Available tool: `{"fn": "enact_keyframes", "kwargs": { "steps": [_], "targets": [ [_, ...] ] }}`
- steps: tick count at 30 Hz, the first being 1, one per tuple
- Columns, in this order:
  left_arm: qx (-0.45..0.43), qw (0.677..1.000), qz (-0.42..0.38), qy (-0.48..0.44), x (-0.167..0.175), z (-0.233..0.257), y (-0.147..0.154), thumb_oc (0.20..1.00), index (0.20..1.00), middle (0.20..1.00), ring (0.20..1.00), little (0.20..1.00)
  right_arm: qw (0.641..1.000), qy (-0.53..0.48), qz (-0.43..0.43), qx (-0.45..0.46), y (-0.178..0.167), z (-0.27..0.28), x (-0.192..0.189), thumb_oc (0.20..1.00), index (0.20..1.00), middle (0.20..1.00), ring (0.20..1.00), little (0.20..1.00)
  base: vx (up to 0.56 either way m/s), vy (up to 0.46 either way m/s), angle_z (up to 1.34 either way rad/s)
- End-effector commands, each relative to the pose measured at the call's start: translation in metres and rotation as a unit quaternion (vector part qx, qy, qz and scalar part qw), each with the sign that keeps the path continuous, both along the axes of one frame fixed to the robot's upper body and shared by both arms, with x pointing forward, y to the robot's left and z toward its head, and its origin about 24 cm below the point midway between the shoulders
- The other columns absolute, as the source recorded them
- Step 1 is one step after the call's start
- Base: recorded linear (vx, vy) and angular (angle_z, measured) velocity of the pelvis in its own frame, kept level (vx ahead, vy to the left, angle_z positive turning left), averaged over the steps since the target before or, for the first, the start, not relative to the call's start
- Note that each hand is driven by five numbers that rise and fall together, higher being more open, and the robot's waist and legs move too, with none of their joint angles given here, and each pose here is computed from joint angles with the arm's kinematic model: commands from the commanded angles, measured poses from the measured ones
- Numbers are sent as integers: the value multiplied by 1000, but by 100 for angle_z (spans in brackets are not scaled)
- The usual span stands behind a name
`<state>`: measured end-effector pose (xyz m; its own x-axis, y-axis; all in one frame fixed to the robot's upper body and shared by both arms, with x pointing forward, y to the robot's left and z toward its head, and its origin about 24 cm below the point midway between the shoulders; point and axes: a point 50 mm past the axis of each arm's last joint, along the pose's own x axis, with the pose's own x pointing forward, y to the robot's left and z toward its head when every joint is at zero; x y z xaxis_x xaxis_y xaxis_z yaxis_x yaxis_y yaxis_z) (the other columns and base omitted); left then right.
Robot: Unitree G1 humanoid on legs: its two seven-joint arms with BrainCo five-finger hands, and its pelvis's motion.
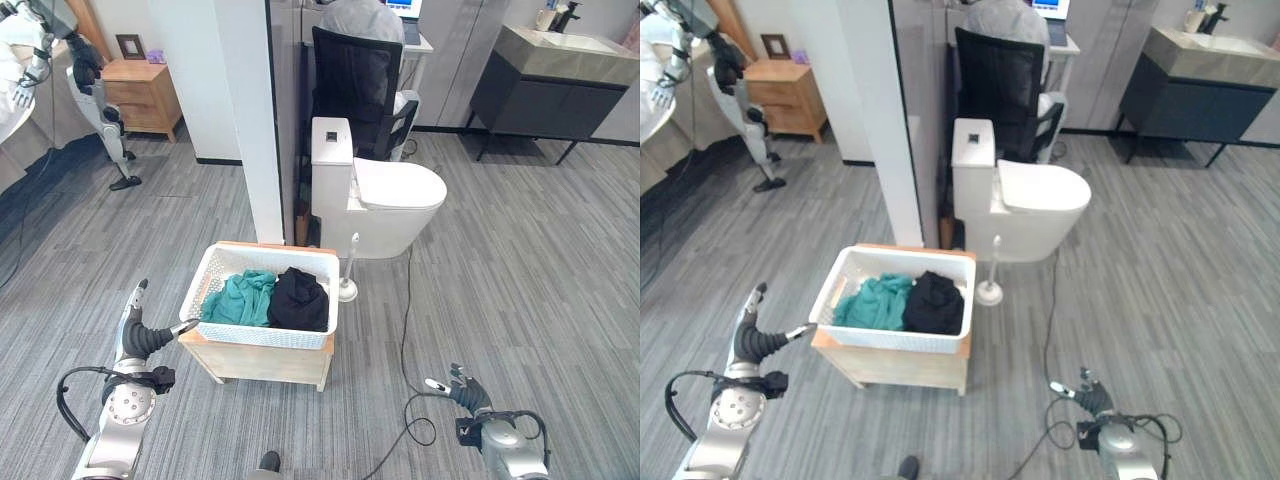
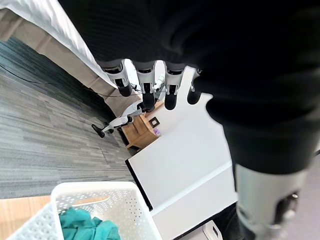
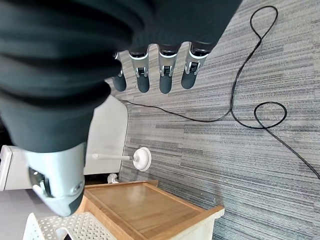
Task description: Grab the laundry basket,head to the washer,open it,put in the laundry and shut it.
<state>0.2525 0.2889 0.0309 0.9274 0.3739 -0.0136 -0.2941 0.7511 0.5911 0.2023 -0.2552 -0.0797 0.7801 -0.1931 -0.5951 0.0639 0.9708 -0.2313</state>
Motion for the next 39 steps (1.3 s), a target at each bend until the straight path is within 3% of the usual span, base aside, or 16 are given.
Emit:
{"fn": "enact_keyframes", "kwargs": {
  "steps": [1,5,9,10,11,14,18,26,32,34,39],
  "targets": [
    [21,999,-17,-42,29,33,2,1000,1000,1000,1000,1000,994,-102,37,-19,5,44,51,1000,1000,1000,1000,1000,-40,-21,-6],
    [-35,997,-34,-58,109,78,-31,1000,1000,1000,1000,1000,973,-209,98,-25,50,114,130,1000,1000,1000,1000,1000,-307,-41,0],
    [-33,996,-4,-84,139,130,-24,1000,1000,1000,1000,1000,953,-273,127,-25,81,165,167,1000,1000,1000,1000,1000,-301,-27,-4],
    [-19,996,43,-75,150,163,-6,1000,1000,1000,1000,1000,936,-319,145,-35,101,203,186,1000,1000,1000,1000,1000,-156,-22,-11],
    [-19,996,43,-75,150,163,-6,1000,1000,1000,1000,1000,936,-319,145,-34,101,204,186,1000,1000,1000,1000,1000,-215,-49,-9],
    [-14,988,111,-106,144,224,22,1000,1000,1000,1000,1000,903,-387,177,-53,136,262,204,1000,1000,1000,1000,1000,-102,-31,-13],
    [-32,975,151,-162,133,253,41,1000,1000,1000,1000,1000,891,-409,183,-69,145,283,208,1000,1000,1000,1000,1000,-26,6,-9],
    [-14,967,215,-139,111,232,79,1000,1000,1000,1000,1000,894,-400,190,-69,137,267,203,1000,1000,1000,1000,1000,44,-7,-2],
    [29,944,303,-127,69,238,131,1000,1000,1000,1000,1000,861,-455,221,-60,149,300,198,1000,1000,1000,1000,1000,-20,-13,-7],
    [62,944,309,-96,66,234,134,1000,1000,1000,1000,1000,849,-467,236,-67,155,307,196,1000,1000,1000,1000,1000,-55,-20,3],
    [27,962,267,-49,88,208,110,1000,1000,1000,1000,1000,843,-471,244,-91,166,317,198,1000,1000,1000,1000,1000,-48,-11,5]
  ]
}}
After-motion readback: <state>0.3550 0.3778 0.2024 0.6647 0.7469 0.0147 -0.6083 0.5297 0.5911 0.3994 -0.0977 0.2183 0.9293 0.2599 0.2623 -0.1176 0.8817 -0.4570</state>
